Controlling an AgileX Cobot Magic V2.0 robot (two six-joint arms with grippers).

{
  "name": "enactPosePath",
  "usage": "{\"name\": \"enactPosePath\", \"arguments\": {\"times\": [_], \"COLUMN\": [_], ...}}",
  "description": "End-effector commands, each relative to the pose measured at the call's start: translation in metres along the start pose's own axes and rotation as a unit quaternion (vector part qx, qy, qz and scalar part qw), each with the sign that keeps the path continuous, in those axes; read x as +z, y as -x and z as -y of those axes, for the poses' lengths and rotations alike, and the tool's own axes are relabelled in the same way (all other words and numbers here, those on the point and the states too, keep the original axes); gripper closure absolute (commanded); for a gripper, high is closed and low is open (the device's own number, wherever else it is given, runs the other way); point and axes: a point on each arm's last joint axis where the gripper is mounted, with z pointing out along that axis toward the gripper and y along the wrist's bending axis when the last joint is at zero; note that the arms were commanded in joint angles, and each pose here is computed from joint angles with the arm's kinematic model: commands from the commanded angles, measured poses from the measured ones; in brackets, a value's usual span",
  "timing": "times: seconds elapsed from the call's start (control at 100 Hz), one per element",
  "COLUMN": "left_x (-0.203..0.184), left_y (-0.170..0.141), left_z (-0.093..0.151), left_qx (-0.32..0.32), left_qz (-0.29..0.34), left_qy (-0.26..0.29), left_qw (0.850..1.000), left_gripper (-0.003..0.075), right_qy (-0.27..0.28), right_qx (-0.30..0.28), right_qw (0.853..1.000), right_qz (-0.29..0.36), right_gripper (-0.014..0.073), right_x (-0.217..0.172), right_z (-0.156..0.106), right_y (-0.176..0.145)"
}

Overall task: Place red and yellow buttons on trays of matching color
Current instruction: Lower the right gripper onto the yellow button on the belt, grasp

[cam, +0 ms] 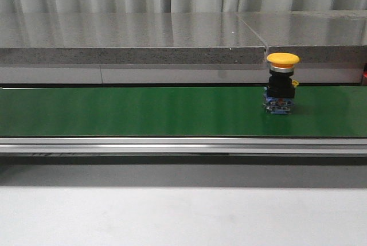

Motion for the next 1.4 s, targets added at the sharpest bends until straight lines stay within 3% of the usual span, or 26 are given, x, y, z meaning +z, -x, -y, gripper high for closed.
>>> {"name": "enactPosePath", "arguments": {"times": [0.0,0.33,0.69,1.39], "left_x": [-0.003,-0.003,-0.003,-0.003], "left_y": [0.015,0.015,0.015,0.015], "left_z": [0.001,0.001,0.001,0.001], "left_qx": [-0.001,-0.001,-0.001,-0.001], "left_qz": [0.047,0.047,0.047,0.047], "left_qy": [-0.001,-0.001,-0.001,-0.001], "left_qw": [0.999,0.999,0.999,0.999], "left_gripper": [0.0739,0.0739,0.0739,0.0739], "right_qy": [0.012,0.085,0.103,0.094], "right_qx": [-0.016,-0.088,-0.172,-0.175], "right_qw": [0.999,0.992,0.980,0.980], "right_qz": [0.031,-0.043,0.001,-0.033], "right_gripper": [0.0055,0.0055,0.0055,0.0055], "right_x": [-0.014,0.010,0.030,0.096], "right_z": [-0.021,-0.073,-0.107,-0.108], "right_y": [-0.009,-0.063,-0.067,-0.057]}}
